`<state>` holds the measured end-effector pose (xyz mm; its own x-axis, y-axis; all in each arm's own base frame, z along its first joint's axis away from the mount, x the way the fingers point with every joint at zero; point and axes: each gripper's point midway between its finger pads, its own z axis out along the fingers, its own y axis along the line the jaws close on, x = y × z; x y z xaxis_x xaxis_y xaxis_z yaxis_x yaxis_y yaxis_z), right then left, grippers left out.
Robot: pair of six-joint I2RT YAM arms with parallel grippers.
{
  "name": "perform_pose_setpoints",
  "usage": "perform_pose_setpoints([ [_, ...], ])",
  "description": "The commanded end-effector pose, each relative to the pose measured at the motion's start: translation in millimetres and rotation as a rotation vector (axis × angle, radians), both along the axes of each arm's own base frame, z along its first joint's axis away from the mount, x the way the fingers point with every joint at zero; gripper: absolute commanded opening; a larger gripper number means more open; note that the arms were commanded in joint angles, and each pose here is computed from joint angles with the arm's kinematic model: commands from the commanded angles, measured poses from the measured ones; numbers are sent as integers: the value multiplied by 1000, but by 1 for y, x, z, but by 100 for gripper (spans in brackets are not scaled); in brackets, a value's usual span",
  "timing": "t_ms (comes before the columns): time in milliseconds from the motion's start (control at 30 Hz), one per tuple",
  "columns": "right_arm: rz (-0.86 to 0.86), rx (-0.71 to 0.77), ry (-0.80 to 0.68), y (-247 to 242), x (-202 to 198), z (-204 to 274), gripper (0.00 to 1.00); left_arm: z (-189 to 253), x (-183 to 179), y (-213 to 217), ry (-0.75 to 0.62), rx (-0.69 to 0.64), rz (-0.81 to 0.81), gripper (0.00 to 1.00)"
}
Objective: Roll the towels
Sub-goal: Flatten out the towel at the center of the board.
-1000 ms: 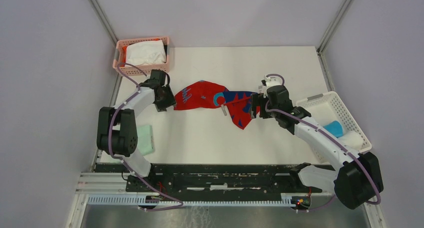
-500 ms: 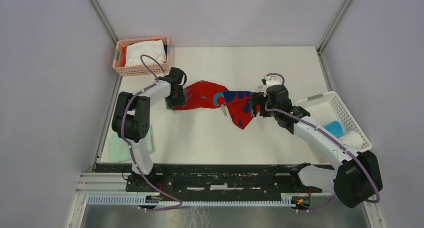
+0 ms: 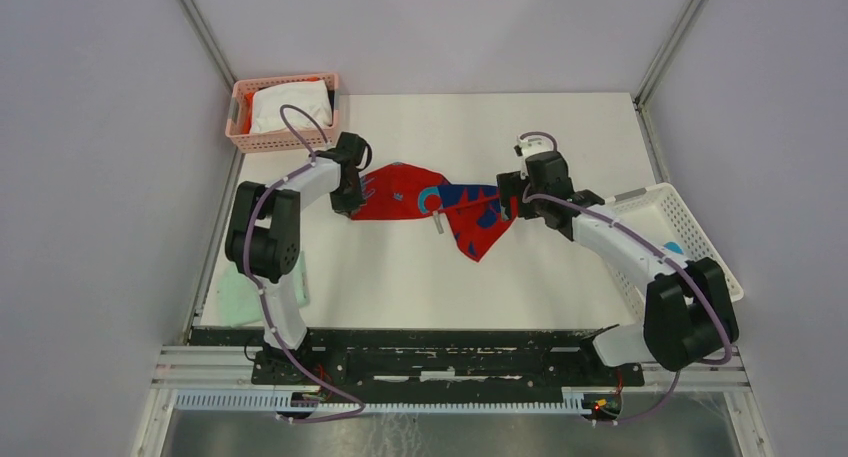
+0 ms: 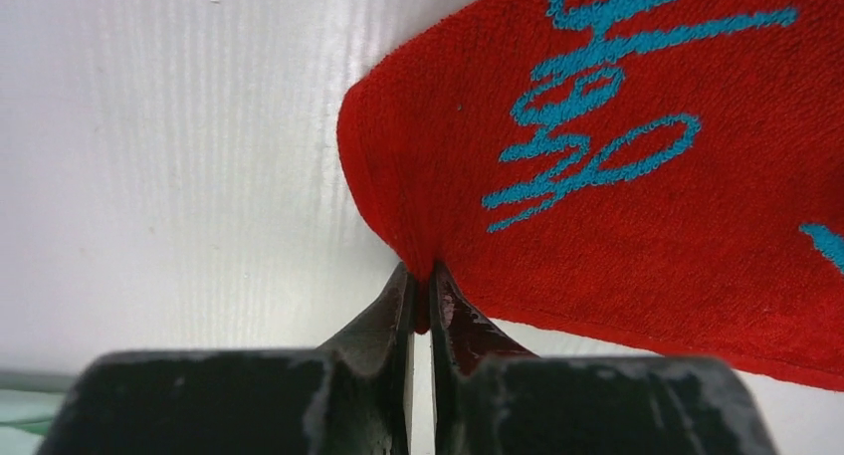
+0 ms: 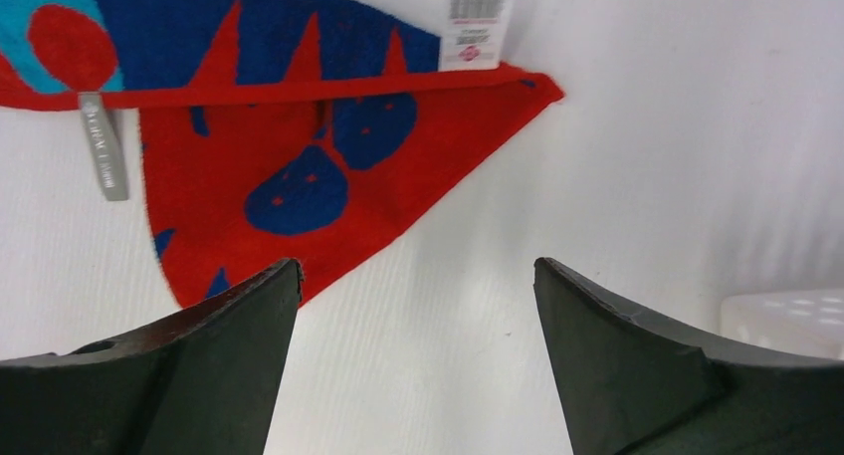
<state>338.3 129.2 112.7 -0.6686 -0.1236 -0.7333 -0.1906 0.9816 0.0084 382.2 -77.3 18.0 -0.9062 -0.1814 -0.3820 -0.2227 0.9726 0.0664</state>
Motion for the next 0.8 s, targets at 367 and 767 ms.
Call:
perform_pose_setpoints([
  [367, 293, -96, 80, -24, 73, -18, 86, 30, 2, 32, -23, 83, -47, 10],
  [767, 508, -124, 232, -8, 92, -69, 67, 29, 1, 33, -17, 89, -55, 10],
])
